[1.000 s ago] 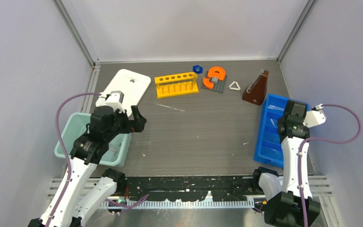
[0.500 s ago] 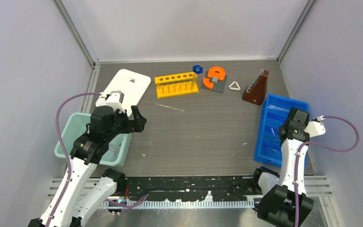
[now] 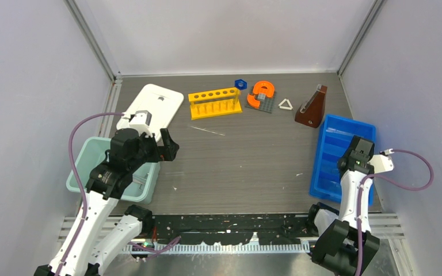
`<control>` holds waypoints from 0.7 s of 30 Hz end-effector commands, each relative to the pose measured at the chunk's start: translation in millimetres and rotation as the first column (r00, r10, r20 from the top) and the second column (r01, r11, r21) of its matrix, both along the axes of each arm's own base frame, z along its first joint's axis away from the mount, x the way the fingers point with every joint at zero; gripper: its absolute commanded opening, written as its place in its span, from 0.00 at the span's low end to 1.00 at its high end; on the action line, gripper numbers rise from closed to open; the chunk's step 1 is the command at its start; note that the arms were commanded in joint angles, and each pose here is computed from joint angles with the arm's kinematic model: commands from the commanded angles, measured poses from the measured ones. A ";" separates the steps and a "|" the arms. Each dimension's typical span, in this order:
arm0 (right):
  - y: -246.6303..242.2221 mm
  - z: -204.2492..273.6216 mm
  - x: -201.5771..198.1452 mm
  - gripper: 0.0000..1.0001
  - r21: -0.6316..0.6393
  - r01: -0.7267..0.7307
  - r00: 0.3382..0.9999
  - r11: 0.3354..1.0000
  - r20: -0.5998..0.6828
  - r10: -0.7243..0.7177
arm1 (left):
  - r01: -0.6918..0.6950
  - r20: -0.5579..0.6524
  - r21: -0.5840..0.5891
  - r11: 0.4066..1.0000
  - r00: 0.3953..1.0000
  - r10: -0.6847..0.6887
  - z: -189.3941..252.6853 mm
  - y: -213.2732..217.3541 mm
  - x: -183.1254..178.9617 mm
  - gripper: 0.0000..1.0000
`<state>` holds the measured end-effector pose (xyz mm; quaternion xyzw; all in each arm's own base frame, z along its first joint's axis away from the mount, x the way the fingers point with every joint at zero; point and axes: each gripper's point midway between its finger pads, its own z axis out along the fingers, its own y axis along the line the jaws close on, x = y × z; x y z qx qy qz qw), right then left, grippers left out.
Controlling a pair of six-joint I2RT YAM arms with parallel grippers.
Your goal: Organize the chemistry lab equipment
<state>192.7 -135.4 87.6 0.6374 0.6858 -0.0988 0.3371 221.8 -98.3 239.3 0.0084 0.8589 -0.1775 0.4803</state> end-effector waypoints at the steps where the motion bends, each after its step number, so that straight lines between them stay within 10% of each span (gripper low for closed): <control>1: -11.1 0.1 7.2 0.21 -0.027 0.038 0.999 0.999 0.037 -0.037 | 0.015 0.025 -0.006 1.000 1.000 -0.014 7.0 -3.1 2.2 1.00; 21: 1.6 76.6 33.9 0.28 -0.123 -0.167 0.962 0.978 0.196 0.189 | 0.012 0.020 -0.003 1.000 1.000 -0.012 5.2 -2.8 3.0 1.00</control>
